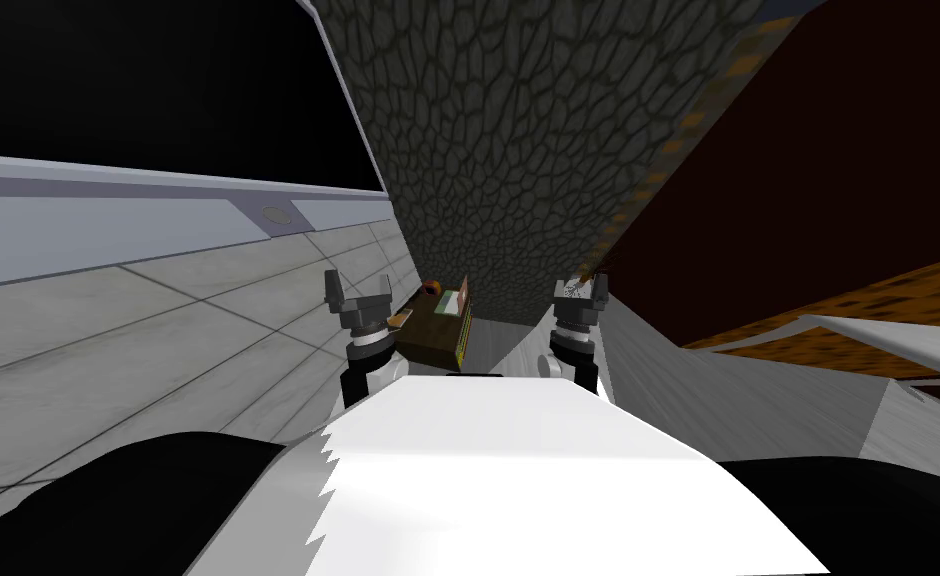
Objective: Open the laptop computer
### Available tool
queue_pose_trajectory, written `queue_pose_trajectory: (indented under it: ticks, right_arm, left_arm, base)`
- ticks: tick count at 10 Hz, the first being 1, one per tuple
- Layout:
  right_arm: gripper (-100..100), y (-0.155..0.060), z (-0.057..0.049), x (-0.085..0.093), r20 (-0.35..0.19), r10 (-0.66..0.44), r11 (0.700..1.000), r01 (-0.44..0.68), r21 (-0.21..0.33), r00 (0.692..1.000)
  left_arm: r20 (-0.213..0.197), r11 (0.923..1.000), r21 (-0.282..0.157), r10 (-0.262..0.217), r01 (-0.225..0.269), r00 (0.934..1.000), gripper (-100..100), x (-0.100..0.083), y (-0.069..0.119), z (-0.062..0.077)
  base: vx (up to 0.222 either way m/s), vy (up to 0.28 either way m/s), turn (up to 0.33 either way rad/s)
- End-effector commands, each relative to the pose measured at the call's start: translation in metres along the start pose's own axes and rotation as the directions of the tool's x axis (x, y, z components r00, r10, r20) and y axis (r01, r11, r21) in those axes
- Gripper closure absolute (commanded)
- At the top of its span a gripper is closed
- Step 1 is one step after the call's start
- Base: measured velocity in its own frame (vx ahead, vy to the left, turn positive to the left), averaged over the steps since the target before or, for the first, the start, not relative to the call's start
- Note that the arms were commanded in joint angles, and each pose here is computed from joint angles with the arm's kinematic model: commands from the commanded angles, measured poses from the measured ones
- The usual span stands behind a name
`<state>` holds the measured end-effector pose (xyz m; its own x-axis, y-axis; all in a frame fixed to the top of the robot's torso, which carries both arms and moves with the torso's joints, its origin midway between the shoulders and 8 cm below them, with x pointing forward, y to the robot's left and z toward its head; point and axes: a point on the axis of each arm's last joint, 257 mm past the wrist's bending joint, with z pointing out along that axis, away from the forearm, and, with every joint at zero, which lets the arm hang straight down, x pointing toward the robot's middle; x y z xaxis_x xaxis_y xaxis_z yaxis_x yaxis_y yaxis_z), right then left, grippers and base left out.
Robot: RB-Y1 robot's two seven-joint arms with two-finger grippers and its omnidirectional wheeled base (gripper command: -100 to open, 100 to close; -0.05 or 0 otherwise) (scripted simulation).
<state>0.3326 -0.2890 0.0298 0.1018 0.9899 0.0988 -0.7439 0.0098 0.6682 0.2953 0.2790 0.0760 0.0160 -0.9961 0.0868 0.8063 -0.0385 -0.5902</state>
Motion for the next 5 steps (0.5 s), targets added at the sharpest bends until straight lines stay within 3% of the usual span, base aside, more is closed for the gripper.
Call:
queue_pose_trajectory:
  ticks: [1, 5]
  right_arm:
    - [0, 0.0, 0.0, 0.0, 0.0, 0.0, 1.0, 0.0, 0.0, 1.0]
    - [0, 0.0001, 0.0, 0.0, 0.0, 0.0, 1.0, 0.0, 0.0, 1.0]
  left_arm:
    - [0.0, 1.0, 0.0, 0.0, 0.0, 1.0, 0, 0.0, 0.0, 0.0]
    - [0.0, 1.0, 0.0, 0.0, 0.0, 1.0, 0, 0.0, -0.0001, 0.0]
  base:
    - [0.0, 0.0, 0.0]
    - [0.0, 0.0, 0.0]
